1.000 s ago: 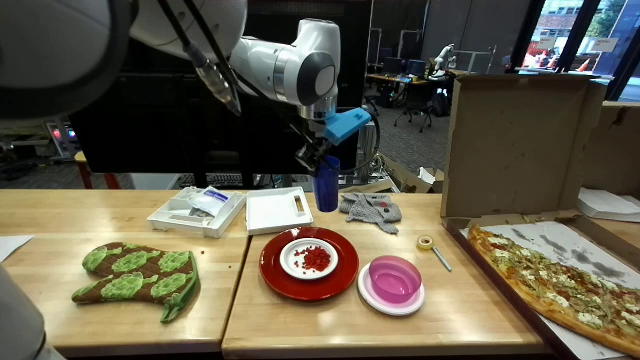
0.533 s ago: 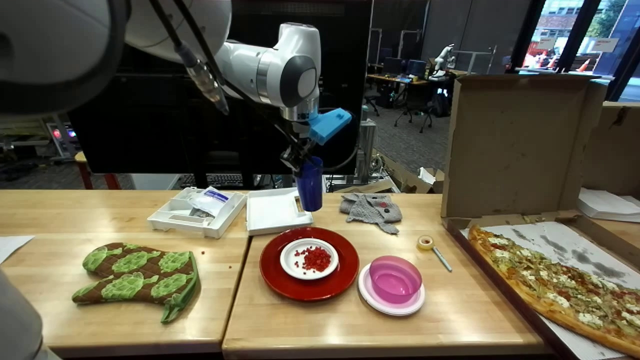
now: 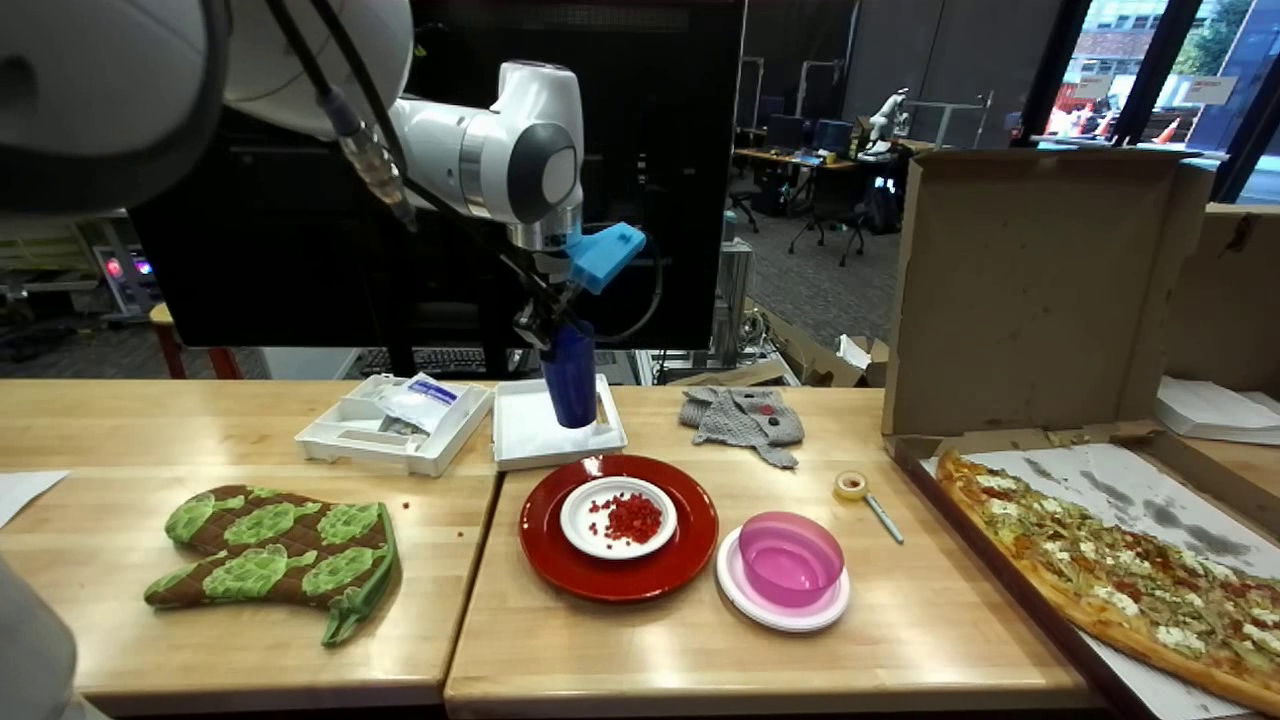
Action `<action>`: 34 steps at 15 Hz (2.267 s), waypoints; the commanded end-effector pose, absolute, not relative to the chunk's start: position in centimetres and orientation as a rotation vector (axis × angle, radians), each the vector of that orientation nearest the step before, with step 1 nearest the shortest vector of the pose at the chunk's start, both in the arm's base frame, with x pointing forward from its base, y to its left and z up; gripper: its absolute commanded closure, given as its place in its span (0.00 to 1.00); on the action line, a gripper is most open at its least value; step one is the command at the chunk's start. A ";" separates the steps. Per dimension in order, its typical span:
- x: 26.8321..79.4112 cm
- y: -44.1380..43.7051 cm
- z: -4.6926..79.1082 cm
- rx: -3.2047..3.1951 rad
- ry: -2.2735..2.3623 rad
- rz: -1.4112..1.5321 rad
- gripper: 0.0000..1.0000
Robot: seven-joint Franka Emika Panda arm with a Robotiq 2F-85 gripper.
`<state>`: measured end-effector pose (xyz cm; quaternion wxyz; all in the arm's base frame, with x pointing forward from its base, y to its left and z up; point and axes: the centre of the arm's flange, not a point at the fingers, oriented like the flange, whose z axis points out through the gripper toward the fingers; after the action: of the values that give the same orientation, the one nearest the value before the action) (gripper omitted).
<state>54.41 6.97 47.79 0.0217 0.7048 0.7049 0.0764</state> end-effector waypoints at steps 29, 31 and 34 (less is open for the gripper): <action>54.2 9.4 43.5 2.028 2.429 0.271 0.99; 54.3 9.4 43.2 2.032 2.434 0.265 0.99; 54.4 9.3 42.7 2.033 2.440 0.250 0.99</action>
<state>54.12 9.52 42.59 -0.0204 0.6421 0.7631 0.0705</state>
